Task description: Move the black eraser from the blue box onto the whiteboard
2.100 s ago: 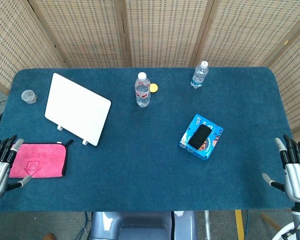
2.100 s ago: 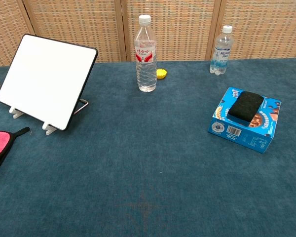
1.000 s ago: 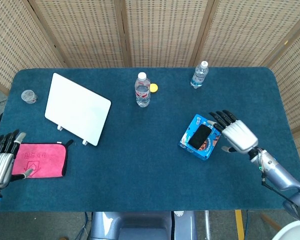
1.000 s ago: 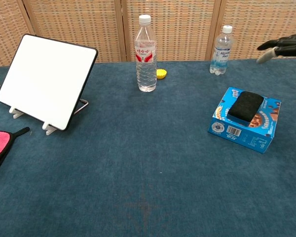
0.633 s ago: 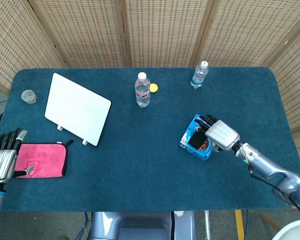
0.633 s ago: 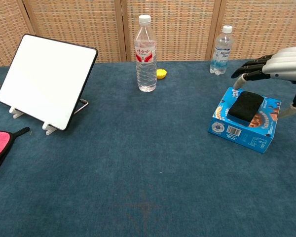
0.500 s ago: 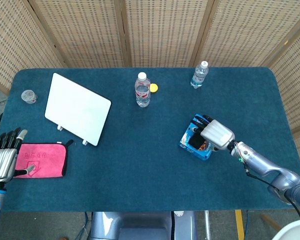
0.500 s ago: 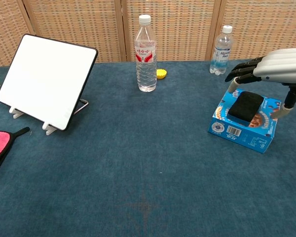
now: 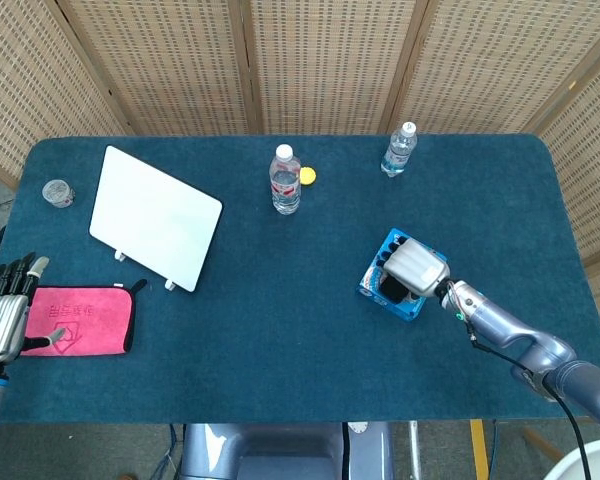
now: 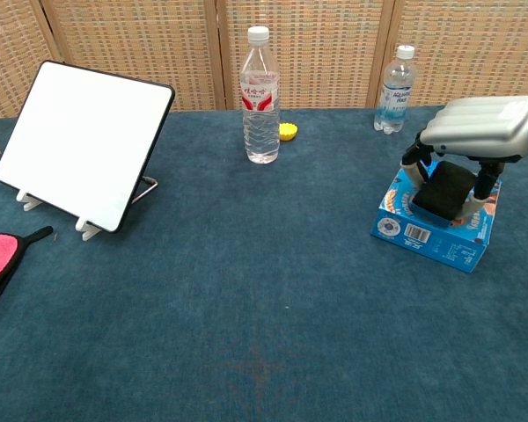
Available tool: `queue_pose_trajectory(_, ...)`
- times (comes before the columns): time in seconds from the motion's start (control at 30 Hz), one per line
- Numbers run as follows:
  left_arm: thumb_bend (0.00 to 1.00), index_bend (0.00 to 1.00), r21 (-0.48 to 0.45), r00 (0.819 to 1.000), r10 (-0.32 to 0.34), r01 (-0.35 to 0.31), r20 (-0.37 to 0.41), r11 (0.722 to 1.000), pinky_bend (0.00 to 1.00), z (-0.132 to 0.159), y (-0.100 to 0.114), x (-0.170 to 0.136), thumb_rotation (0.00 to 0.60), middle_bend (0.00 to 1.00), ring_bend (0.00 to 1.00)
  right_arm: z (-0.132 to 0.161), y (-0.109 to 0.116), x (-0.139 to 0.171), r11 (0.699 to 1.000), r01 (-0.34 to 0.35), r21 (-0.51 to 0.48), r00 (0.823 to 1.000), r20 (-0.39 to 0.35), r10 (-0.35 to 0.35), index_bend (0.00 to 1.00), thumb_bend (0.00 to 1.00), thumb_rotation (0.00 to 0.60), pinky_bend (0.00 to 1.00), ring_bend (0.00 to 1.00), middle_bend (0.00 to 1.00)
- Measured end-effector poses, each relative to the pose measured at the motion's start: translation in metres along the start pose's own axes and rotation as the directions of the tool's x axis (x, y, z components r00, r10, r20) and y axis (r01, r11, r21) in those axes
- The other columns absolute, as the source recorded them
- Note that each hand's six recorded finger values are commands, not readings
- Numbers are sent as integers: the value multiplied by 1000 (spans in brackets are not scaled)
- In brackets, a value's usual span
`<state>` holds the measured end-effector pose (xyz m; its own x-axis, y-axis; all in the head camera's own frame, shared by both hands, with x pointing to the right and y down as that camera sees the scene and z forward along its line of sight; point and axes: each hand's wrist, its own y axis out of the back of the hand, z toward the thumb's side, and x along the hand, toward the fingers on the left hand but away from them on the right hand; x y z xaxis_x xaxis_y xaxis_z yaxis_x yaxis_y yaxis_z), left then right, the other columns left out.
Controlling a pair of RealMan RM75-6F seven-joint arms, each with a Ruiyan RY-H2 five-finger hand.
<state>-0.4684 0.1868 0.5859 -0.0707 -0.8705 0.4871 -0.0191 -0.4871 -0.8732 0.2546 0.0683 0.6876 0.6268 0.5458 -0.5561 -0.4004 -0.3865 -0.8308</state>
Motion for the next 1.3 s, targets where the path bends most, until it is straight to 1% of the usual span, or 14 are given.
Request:
queue_pose_trajectory(0.13,0,0,-1,1000,-5,5,-1,1000,0,0,-1,1,600,0,0,10,20,-1,996,79,-42,996,-29,-80,608,392,600,434,456,571)
queue_pose_trajectory(0.23,0,0,1,1000,-10,10,-1,1000,0,0,-2,2,600,0,0,23,35,-3,992,106,-74,992,-60,-110,608,414,600,434,457,571)
queue_pose_trajectory(0.4,0,0,2,1000,-18,18,2,1000,0,2,-3,3,600,0,0,64,58,-16,989,97,-110,983,-146,-113,608,440,600,434,456,571)
queue_pose_trajectory(0.53,0,0,-6,1000,-10,10,-2,1000,0,0,0,2,600,0,0,105,70,-35,997,58,-55,973,-222,-69,608,443,600,434,456,571)
queue_pose_trajectory(0.67,0,0,-9,1000,-10,10,-5,1000,0,-2,0,2,600,0,0,143,77,-55,998,56,12,960,-276,-50,608,463,600,434,457,571)
queue_pose_trajectory(0.8,0,0,-15,1000,-13,13,-7,1000,0,-4,0,1,600,0,0,184,81,-73,994,75,84,942,-332,-43,608,466,600,434,457,571)
queue_pose_trajectory(0.93,0,0,-18,1000,-18,17,-11,1000,0,-6,0,2,600,0,0,228,84,-85,984,102,145,916,-399,-36,608,466,600,434,457,570)
queue_pose_trajectory(1.03,0,0,-22,1000,-21,20,-14,1000,0,-8,0,2,600,0,0,253,87,-91,980,125,156,900,-434,-46,608,466,600,434,457,570)
queue_pose_trajectory(1.1,0,0,-24,1000,-20,20,-15,1000,0,-8,1,3,600,0,0,262,88,-95,976,140,164,894,-445,-54,608,461,600,434,457,561)
queue_pose_trajectory(1.17,0,0,-26,1000,-22,22,-14,999,0,-8,1,3,600,0,0,268,89,-100,972,156,177,891,-450,-62,578,368,600,434,426,503)
queue_pose_trajectory(1.2,0,0,-25,1000,-24,24,-13,999,0,-8,1,3,600,0,0,269,89,-102,969,164,185,891,-450,-64,503,231,600,434,369,424)
queue_pose_trajectory(1.23,0,0,-25,1000,-25,25,-12,999,0,-8,0,3,600,0,0,269,89,-104,965,172,198,892,-447,-67,381,102,600,423,278,310)
queue_pose_trajectory(1.27,0,0,-25,1000,-27,26,-11,999,0,-8,0,3,600,0,0,268,88,-106,962,176,209,894,-444,-67,286,39,600,403,208,220)
queue_pose_trajectory(1.3,0,0,-24,1000,-27,27,-10,999,0,-8,0,3,600,0,0,268,88,-107,959,180,219,895,-441,-67,153,0,600,357,108,105)
